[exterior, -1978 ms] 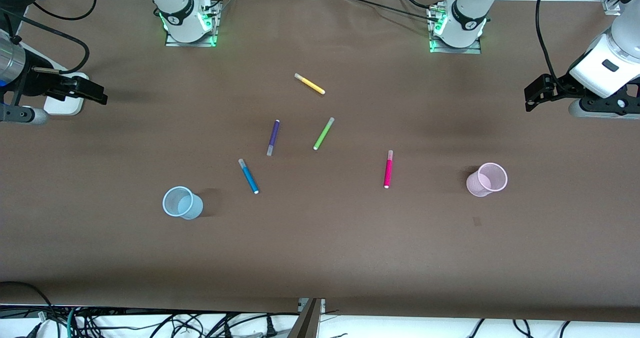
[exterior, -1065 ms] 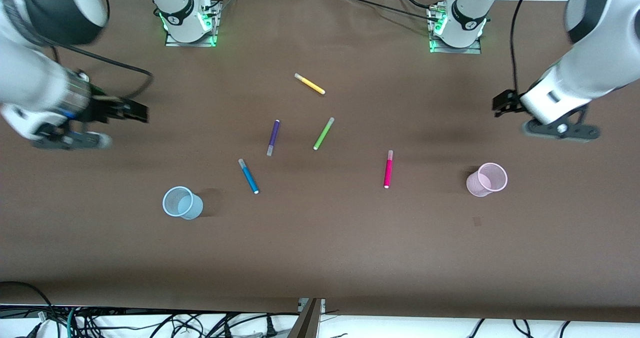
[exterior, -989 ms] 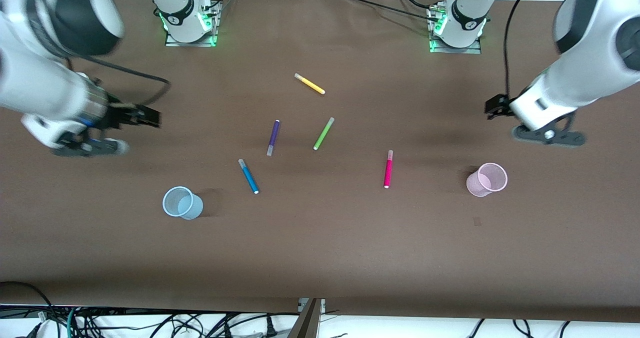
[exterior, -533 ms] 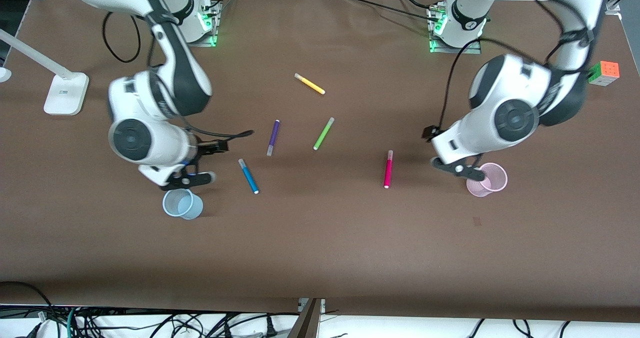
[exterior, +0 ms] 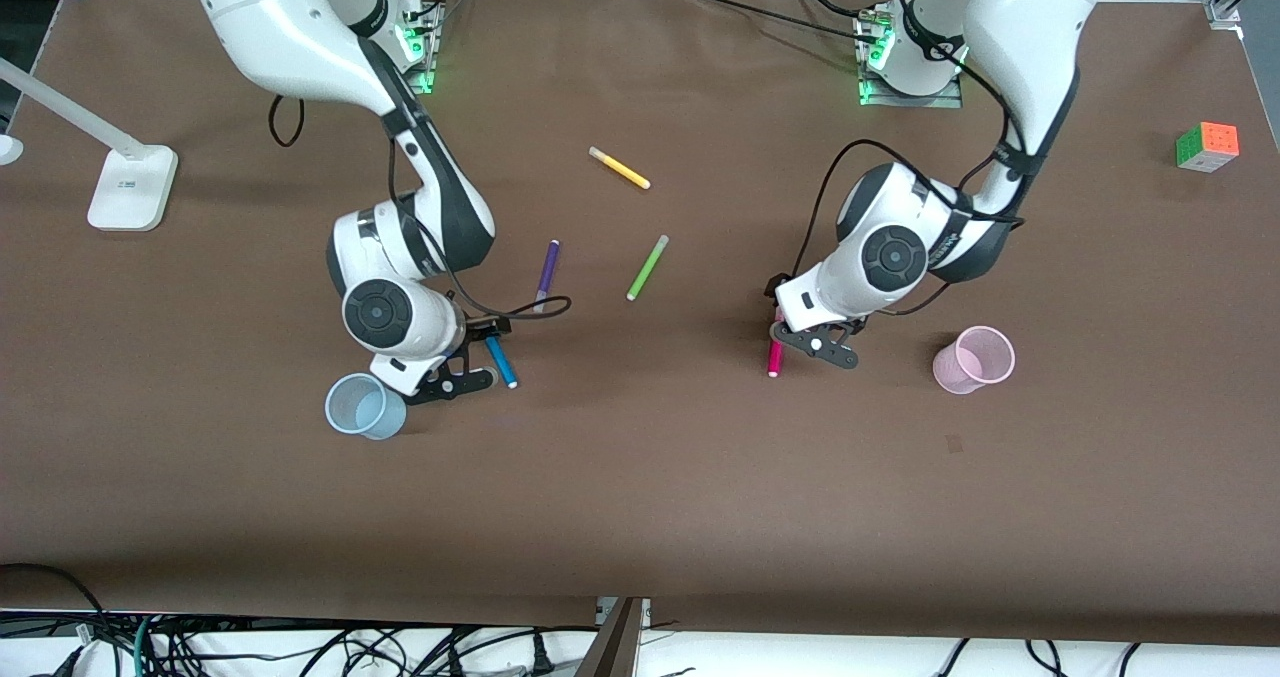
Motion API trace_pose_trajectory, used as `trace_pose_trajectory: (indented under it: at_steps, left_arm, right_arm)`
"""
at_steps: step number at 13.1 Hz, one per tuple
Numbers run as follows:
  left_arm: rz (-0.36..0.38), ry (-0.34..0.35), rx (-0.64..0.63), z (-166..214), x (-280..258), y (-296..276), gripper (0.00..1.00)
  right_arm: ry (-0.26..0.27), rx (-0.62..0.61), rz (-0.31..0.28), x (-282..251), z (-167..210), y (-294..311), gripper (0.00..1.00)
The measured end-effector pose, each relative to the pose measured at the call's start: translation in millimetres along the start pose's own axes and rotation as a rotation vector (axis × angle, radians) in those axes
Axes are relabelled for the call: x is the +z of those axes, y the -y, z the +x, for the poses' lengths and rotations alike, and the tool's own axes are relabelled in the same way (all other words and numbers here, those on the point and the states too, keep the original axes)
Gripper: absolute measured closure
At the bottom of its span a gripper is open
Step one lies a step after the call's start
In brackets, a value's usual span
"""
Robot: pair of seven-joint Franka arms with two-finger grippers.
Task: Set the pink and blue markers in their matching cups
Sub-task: 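Grasp the blue marker with the right gripper while the left gripper grasps the pink marker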
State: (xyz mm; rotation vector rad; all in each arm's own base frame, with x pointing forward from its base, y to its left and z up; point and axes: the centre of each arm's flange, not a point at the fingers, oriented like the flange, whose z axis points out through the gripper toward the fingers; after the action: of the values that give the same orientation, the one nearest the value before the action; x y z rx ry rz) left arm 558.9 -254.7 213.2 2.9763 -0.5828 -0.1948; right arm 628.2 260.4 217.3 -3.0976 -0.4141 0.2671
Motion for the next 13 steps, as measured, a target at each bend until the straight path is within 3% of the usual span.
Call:
trace_pose_trajectory:
  at_steps: [3,5,6,10,12,13]
  left_arm:
    - [-0.010,-0.028,0.006,1,24,-14,0.08]
    - [-0.013,-0.030,0.007,1,33,-17,0.22]
    - [-0.013,-0.029,0.006,1,35,-17,0.22]
    - [-0.014,-0.025,0.008,1,37,-18,0.68]
    - [-0.016,-0.016,0.007,0,43,-18,0.68]
    - [-0.016,-0.016,0.008,0,43,-18,0.67]
  right_arm:
    - [-0.045,-0.052,-0.002,29,-1,-1,0.00]
    - [-0.047,-0.065,-0.004,36,-4,5,0.02]
    - [-0.043,-0.070,-0.005,38,-6,8,0.05]
    - [-0.031,-0.114,-0.011,42,-10,5,0.56]
    - [-0.031,-0.126,-0.012,41,-10,4,0.80]
    - [-0.033,-0.132,-0.012,40,-10,5,0.83]
